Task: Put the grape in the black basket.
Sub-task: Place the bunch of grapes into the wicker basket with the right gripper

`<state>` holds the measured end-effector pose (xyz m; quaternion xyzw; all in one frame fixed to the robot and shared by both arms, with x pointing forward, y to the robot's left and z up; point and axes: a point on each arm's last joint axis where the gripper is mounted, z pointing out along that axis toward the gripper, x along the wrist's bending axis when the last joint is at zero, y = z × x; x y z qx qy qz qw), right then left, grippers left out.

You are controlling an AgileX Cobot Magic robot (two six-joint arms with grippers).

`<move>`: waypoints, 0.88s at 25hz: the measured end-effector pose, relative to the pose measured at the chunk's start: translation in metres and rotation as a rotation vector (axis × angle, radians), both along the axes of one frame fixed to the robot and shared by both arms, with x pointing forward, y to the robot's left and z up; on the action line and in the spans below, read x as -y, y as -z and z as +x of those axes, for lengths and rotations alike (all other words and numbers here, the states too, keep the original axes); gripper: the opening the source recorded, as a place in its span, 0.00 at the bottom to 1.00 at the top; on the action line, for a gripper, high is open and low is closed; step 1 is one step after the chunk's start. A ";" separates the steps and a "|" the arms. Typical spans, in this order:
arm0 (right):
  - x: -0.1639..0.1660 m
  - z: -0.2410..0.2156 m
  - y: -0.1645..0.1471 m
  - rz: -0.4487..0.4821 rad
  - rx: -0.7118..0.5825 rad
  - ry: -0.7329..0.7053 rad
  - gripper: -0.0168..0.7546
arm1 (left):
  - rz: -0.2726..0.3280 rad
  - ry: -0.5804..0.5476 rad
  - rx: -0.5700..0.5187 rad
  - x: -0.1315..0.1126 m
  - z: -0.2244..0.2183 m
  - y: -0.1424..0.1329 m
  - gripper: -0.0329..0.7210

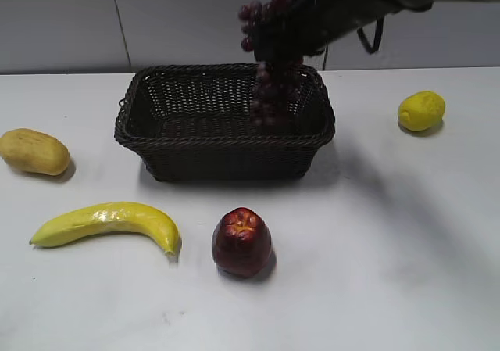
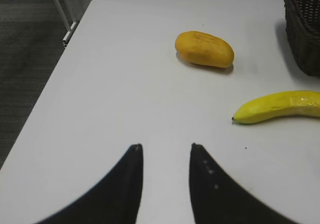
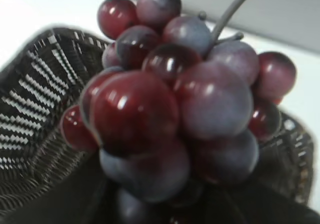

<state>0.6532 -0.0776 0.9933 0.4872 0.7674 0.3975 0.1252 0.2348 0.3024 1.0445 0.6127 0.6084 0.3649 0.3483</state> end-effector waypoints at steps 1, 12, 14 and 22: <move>-0.003 0.001 0.011 -0.010 -0.021 -0.006 0.39 | 0.000 0.000 0.000 0.000 0.000 0.000 0.36; -0.010 0.003 0.055 -0.084 -0.095 -0.063 0.65 | 0.000 0.000 0.000 0.000 0.000 0.000 0.36; -0.010 0.002 0.049 -0.096 -0.091 -0.084 0.80 | 0.000 0.000 0.000 0.000 0.000 0.000 0.36; -0.004 -0.018 -0.029 -0.121 -0.027 -0.184 0.83 | 0.000 0.000 0.000 0.000 0.000 0.000 0.36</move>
